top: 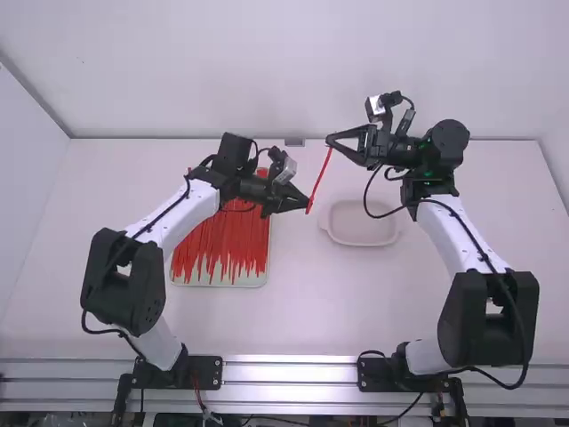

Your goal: Fasten the cable tie

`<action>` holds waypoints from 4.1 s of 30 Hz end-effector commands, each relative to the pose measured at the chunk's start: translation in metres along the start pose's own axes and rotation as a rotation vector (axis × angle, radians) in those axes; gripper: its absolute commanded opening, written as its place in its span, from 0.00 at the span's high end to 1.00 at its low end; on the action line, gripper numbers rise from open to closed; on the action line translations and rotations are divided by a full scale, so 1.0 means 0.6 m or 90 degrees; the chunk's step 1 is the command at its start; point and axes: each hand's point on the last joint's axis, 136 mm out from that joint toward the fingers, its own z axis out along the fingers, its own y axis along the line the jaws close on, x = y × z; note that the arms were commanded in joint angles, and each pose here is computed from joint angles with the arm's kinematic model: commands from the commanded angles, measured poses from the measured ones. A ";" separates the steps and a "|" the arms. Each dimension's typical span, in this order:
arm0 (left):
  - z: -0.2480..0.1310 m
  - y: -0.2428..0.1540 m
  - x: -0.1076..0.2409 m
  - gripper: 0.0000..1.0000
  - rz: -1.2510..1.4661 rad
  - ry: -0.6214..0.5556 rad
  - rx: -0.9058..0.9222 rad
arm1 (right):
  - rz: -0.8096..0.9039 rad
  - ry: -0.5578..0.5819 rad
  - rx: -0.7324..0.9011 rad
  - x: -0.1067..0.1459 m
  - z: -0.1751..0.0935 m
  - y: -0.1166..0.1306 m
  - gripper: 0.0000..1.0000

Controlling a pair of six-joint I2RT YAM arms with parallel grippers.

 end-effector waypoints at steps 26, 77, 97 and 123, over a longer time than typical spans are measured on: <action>-0.048 -0.044 -0.163 0.97 0.055 -0.120 -0.021 | -0.125 0.053 0.007 0.024 -0.004 -0.004 0.01; -0.108 0.033 -0.085 0.01 -0.269 -0.092 -0.154 | -0.174 0.037 0.025 0.029 -0.051 -0.051 1.00; -0.113 0.028 -0.051 0.01 -0.326 -0.064 -0.156 | -0.008 -0.119 0.129 0.098 -0.190 -0.234 1.00; -0.113 0.030 -0.051 0.01 -0.286 -0.060 -0.162 | -0.213 0.063 0.011 0.050 -0.067 -0.030 1.00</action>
